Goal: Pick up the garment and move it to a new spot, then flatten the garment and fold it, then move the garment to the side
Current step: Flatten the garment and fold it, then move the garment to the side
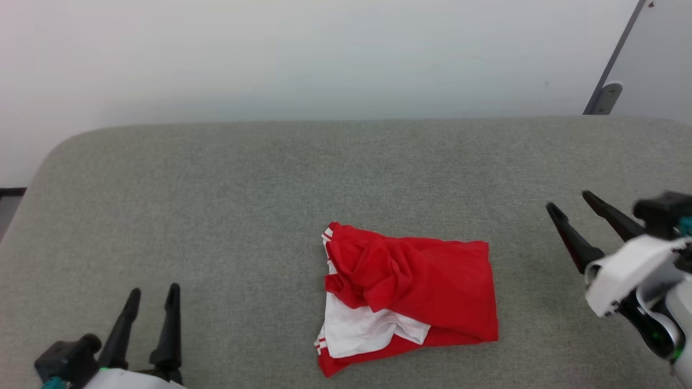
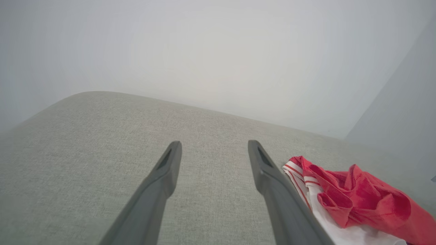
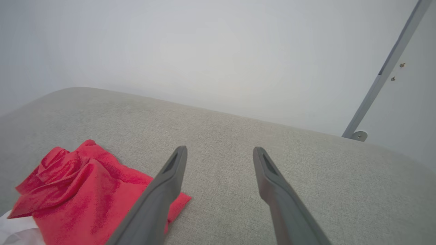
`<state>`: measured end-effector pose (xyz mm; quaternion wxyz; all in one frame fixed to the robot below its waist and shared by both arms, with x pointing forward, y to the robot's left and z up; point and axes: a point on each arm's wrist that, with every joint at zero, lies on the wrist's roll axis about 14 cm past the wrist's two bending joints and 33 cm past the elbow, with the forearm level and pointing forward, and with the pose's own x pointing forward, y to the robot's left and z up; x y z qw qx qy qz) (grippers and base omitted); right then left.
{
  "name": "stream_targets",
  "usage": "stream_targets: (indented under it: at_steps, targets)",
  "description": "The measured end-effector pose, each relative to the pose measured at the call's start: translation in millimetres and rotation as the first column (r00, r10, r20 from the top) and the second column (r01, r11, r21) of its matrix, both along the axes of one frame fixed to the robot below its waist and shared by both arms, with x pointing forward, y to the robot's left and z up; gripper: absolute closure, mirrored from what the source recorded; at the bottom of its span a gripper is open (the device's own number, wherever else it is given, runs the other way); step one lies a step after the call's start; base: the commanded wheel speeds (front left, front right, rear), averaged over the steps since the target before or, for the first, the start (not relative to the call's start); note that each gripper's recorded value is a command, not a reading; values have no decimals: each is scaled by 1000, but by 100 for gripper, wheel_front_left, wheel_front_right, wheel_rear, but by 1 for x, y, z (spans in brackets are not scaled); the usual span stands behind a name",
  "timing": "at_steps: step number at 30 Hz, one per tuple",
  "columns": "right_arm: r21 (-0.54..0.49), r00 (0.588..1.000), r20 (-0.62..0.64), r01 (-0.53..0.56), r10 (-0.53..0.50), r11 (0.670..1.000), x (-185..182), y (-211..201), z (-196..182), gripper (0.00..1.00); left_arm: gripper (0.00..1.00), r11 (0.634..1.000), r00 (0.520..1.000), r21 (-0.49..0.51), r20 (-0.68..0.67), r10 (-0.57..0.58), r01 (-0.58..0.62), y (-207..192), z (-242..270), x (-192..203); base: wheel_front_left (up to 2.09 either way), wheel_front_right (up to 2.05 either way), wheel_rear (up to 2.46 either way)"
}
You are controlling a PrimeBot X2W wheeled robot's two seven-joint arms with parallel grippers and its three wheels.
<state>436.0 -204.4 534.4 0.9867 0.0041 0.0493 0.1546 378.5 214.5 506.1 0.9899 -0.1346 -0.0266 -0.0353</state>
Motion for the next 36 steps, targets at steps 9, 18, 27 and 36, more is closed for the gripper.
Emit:
stream_targets:
  at_steps: [9, 18, 27, 36]
  targets:
    - [50, 988, 34, 146, -148, 988, -28, -47, -13, 0, 0, 999, 999, 20, 29, 28, -28, 14, 10, -7, 0, 0, 0]
    - [89, 972, 35, 230, -234, 969, -49, -68, -24, 0, 0, 998, 997, 27, 51, 58, -60, 31, 17, -14, 0, 0, 0]
    - [114, 960, 44, 269, -275, 956, -62, -72, -28, 0, 0, 997, 995, 25, 57, 78, -80, 40, 19, -19, 0, 0, 0]
    - [117, 961, 50, 266, -273, 957, -66, -67, -30, 0, 0, 995, 994, 24, 59, 90, -92, 45, 20, -24, 0, 0, 0]
